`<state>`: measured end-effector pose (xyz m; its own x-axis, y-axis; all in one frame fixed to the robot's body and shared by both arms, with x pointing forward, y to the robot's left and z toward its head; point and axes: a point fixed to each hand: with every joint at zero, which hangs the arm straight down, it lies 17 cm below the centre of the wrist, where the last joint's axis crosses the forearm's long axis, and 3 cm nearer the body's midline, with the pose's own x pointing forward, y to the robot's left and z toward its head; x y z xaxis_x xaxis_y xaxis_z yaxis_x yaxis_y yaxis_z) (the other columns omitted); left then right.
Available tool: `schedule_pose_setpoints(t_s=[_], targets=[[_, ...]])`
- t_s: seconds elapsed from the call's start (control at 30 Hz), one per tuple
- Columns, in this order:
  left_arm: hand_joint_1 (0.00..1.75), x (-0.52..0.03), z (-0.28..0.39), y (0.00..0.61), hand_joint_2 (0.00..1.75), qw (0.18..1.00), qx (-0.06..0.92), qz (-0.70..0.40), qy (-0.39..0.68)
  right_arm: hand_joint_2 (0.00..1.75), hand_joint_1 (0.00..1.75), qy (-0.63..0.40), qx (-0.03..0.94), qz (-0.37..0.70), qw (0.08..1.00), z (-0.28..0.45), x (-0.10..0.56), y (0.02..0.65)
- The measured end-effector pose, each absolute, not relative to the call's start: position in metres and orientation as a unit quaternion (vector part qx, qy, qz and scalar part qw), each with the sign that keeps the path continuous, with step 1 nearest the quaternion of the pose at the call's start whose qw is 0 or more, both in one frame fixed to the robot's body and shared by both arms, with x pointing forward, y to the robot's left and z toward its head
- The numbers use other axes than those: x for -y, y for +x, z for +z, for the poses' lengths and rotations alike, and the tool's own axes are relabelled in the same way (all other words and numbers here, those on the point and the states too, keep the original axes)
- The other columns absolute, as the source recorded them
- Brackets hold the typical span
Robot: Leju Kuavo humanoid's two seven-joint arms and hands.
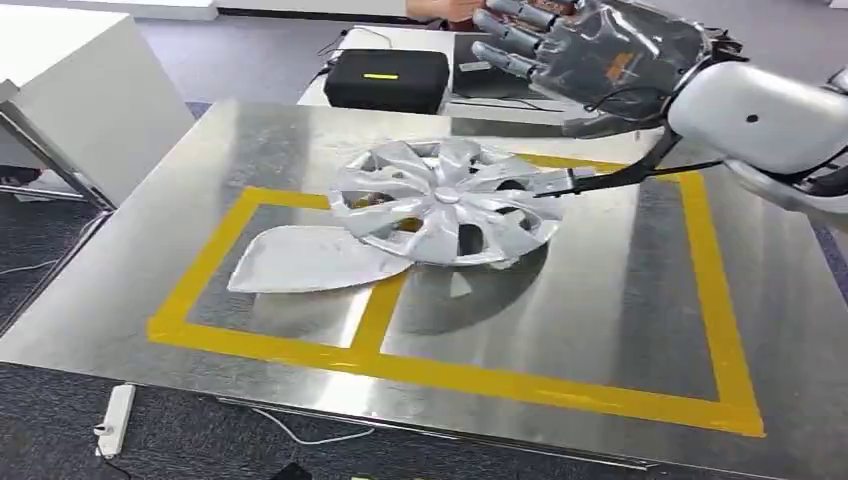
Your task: Take the parts from the cabinet and place them on the table.
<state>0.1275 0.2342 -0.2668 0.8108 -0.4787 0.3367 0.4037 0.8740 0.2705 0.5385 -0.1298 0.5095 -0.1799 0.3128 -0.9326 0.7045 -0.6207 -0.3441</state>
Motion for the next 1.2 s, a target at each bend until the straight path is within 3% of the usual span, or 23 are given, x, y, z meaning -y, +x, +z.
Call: schedule_pose_setpoints(t_s=[0.17,0.47,0.63,0.97,1.0,1.2], targets=[[0.0,-0.233,-0.267,0.127,0.0,0.948,0.2,-0.232,0.091,0.0,0.0,0.624,-0.512,-0.578,0.116,0.511,0.123,0.529],[0.0,-0.234,-0.267,0.126,0.0,0.948,0.197,-0.23,0.094,0.0,0.0,0.584,-0.644,-0.495,0.019,0.443,0.139,0.51],[0.0,-0.235,-0.265,0.132,0.0,0.943,0.213,-0.235,0.102,0.0,0.0,0.482,-0.783,-0.381,-0.096,0.414,0.147,0.46],[0.0,-0.236,-0.264,0.134,0.0,0.942,0.217,-0.236,0.103,0.0,0.0,0.469,-0.812,-0.311,-0.152,0.416,0.179,0.441],[0.0,-0.236,-0.264,0.134,0.0,0.941,0.217,-0.236,0.104,1.75,0.0,0.467,-0.814,-0.31,-0.153,0.416,0.179,0.441],[0.0,-0.238,-0.261,0.141,0.0,0.936,0.235,-0.235,0.115,1.75,0.0,0.433,-0.849,-0.256,-0.16,0.424,0.19,0.421]])
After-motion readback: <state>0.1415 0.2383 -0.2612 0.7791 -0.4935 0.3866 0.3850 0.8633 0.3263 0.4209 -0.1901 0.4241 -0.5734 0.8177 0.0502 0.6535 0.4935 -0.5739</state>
